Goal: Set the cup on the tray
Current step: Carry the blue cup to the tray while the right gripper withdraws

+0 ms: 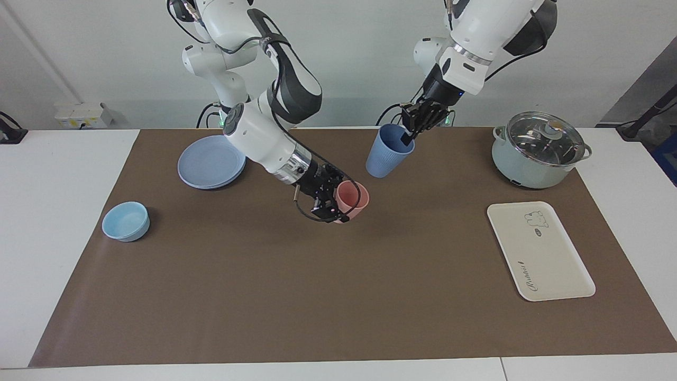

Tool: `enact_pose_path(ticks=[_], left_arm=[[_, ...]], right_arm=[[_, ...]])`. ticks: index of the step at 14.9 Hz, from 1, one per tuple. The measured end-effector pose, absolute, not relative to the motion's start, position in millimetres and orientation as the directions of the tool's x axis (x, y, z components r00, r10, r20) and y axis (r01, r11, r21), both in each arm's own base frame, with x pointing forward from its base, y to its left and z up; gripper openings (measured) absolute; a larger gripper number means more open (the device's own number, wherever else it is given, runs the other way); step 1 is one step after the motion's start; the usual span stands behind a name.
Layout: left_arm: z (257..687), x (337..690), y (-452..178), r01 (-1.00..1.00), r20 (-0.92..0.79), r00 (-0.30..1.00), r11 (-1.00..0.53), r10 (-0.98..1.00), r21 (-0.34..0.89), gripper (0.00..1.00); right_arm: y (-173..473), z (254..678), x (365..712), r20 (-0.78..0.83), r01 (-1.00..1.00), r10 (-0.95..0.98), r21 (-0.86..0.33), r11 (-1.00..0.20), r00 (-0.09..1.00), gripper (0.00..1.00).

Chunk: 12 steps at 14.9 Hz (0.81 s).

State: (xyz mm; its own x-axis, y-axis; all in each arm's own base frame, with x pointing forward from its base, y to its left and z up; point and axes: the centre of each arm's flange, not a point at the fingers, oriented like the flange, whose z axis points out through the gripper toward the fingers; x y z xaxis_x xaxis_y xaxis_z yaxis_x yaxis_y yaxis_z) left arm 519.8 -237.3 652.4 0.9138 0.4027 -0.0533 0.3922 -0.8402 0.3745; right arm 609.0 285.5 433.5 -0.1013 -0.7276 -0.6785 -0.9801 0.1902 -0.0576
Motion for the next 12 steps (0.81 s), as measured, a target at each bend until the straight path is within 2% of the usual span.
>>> enact_pose_path(ticks=[4, 7, 12], left_arm=[[630, 534, -166, 0.308, -0.005, 0.946, -0.895, 0.324, 0.324, 0.04], [599, 544, -78, 0.251, 0.034, 0.962, -0.921, 0.273, 0.298, 0.04], [558, 555, 48, 0.155, 0.142, 0.97, -0.952, 0.197, 0.262, 0.04]], right_arm=[[231, 431, 630, -0.668, -0.971, -0.731, -0.054, 0.234, -0.139, 0.81], [146, 423, 649, -0.663, -0.969, -0.735, -0.054, 0.239, -0.145, 0.81], [15, 391, 660, -0.711, -0.975, -0.69, -0.031, 0.22, -0.133, 0.81]])
